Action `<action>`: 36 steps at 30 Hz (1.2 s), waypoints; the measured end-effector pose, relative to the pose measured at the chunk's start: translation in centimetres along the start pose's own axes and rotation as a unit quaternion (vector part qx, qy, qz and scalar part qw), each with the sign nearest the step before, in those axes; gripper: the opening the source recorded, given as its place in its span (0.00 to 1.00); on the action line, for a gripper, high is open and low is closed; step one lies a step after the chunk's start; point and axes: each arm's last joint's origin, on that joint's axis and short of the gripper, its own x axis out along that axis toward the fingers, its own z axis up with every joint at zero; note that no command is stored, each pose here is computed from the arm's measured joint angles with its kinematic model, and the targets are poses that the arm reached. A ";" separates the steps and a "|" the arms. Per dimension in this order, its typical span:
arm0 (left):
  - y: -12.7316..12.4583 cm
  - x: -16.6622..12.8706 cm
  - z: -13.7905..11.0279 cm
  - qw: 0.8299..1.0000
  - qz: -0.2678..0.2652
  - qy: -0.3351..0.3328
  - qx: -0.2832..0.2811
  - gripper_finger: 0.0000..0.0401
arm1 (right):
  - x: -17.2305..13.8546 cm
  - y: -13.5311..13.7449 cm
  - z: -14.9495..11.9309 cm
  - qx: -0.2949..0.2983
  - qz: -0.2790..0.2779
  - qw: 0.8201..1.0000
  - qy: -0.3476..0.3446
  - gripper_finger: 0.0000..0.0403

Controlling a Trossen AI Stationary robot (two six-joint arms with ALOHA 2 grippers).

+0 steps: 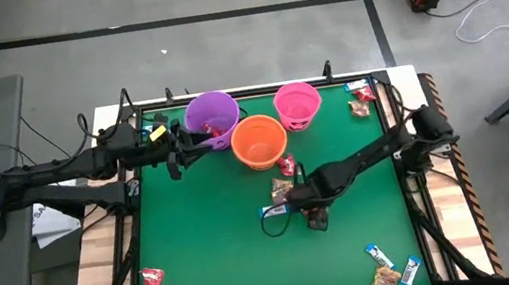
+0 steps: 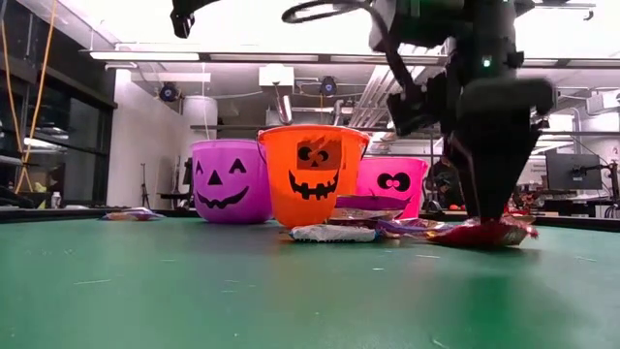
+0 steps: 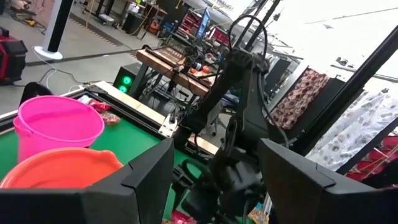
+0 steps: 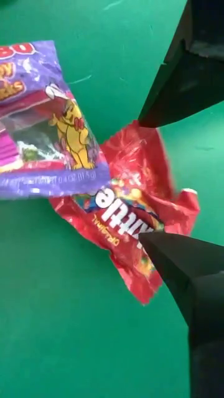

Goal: Sort candy by brand, put in halloween buckets
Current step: Put the red candy into the purple bin

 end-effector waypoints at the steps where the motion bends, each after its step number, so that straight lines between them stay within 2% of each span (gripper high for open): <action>1: 0.0 0.0 0.0 1.000 0.000 0.000 0.000 0.56 | 0.3 0.0 0.0 0.006 -0.005 1.000 0.003 0.70; 4: 0.0 0.0 0.0 1.000 0.000 0.000 -0.003 0.56 | 0.8 0.1 0.1 0.024 -0.008 1.000 0.011 0.68; 7: 0.0 0.0 0.0 1.000 0.000 0.000 -0.004 0.56 | 0.9 0.3 -0.1 0.023 -0.010 1.000 0.017 0.58; 9: 0.0 0.0 0.0 1.000 0.000 0.000 -0.004 0.56 | 0.6 0.4 -0.4 0.018 -0.020 0.999 0.026 0.46; 13: 0.0 0.0 0.0 1.000 0.000 -0.001 -0.007 0.56 | -1.0 0.4 -1.9 -0.017 -0.043 0.997 0.059 0.11; 14: 0.0 0.0 0.0 1.000 0.000 -0.002 -0.011 0.56 | -1.7 0.3 -2.3 -0.029 -0.044 0.997 0.065 0.06; 18: 0.0 0.0 0.1 1.000 0.005 -0.008 -0.017 0.56 | -4.6 -0.8 -4.5 -0.043 -0.078 0.991 0.103 0.06; 20: -0.1 0.0 0.2 1.000 0.002 -0.013 -0.020 0.56 | -6.4 -1.7 -5.1 -0.030 -0.077 0.992 0.090 0.02; 24: -0.2 0.0 0.4 1.000 -0.003 -0.022 -0.020 0.56 | -10.0 -3.7 -5.0 0.035 -0.033 0.999 -0.006 0.02; 27: -0.1 0.0 0.4 1.000 -0.002 -0.021 -0.004 0.56 | -12.7 -5.3 -3.5 0.092 0.011 0.987 -0.128 0.00; 29: -0.1 0.0 0.3 1.000 -0.001 -0.020 0.011 0.56 | -14.2 -6.3 -1.9 0.117 0.047 0.969 -0.215 0.01; 32: -0.1 0.0 0.3 0.999 0.001 -0.016 0.029 0.56 | -15.9 -7.8 0.9 0.136 0.090 0.929 -0.332 0.00; 34: -0.1 0.0 0.3 0.999 0.000 -0.019 0.040 0.56 | -16.7 -8.8 2.8 0.145 0.105 0.901 -0.394 0.00; 36: -0.2 0.0 0.5 0.998 -0.005 -0.028 0.049 0.56 | -17.0 -9.7 4.5 0.153 0.110 0.881 -0.434 0.00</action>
